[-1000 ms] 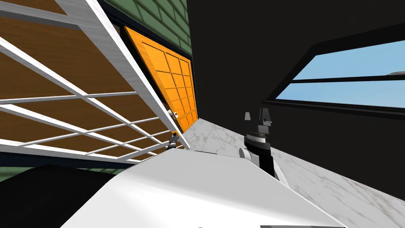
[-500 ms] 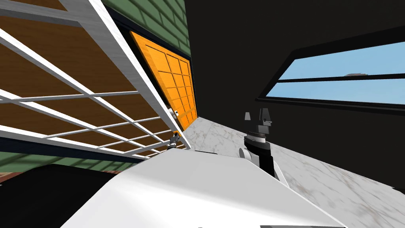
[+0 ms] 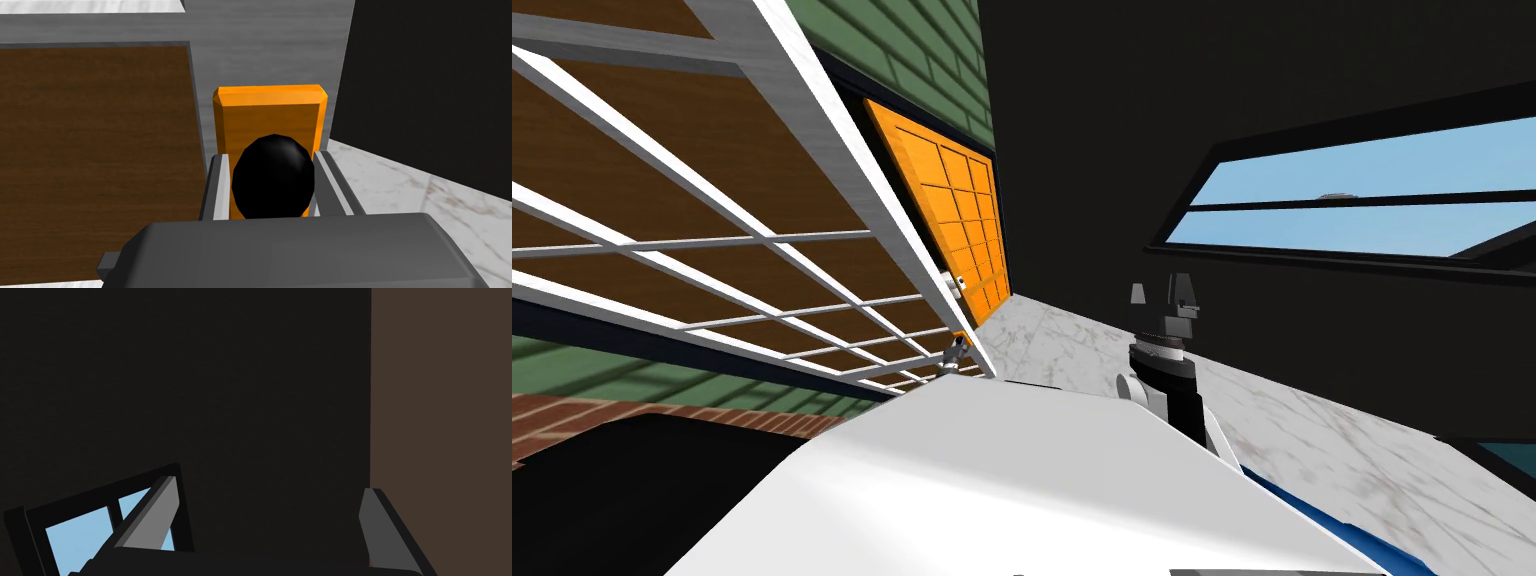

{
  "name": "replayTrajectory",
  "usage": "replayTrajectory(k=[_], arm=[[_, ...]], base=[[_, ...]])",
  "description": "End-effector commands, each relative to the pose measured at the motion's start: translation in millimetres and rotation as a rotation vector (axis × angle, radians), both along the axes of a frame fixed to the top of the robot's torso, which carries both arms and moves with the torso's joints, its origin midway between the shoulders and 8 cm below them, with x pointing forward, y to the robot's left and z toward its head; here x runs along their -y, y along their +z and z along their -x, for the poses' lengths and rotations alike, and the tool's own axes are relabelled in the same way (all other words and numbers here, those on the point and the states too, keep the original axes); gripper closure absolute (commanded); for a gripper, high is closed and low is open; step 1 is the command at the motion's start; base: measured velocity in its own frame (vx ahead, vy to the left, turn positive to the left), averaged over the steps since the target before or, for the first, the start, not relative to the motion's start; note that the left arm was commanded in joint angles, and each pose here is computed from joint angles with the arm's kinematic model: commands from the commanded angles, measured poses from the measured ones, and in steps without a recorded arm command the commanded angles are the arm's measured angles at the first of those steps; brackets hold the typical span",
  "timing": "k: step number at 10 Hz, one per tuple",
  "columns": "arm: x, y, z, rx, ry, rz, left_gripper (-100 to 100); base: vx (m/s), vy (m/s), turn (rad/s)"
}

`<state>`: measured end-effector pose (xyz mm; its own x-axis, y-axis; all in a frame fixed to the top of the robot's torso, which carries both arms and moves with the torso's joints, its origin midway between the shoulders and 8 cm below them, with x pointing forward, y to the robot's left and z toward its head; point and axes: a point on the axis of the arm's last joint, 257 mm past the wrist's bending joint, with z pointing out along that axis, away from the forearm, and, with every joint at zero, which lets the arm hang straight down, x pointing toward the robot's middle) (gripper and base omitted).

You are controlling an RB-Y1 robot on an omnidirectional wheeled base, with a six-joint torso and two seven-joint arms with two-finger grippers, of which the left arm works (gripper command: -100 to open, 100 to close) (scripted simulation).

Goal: Pull the door open

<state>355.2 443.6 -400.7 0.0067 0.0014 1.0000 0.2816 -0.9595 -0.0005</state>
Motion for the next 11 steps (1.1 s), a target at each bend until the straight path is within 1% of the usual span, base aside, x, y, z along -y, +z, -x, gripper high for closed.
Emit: replayTrajectory(k=[1, 11], arm=[[1.8, 0.2, -0.7, 0.0, -0.003, 0.0, 100], [22.9, 2.4, -9.0, 0.006, -0.042, -0.001, 100]], base=[[-0.107, 0.024, -0.074], [-0.193, 0.044, -0.139]])
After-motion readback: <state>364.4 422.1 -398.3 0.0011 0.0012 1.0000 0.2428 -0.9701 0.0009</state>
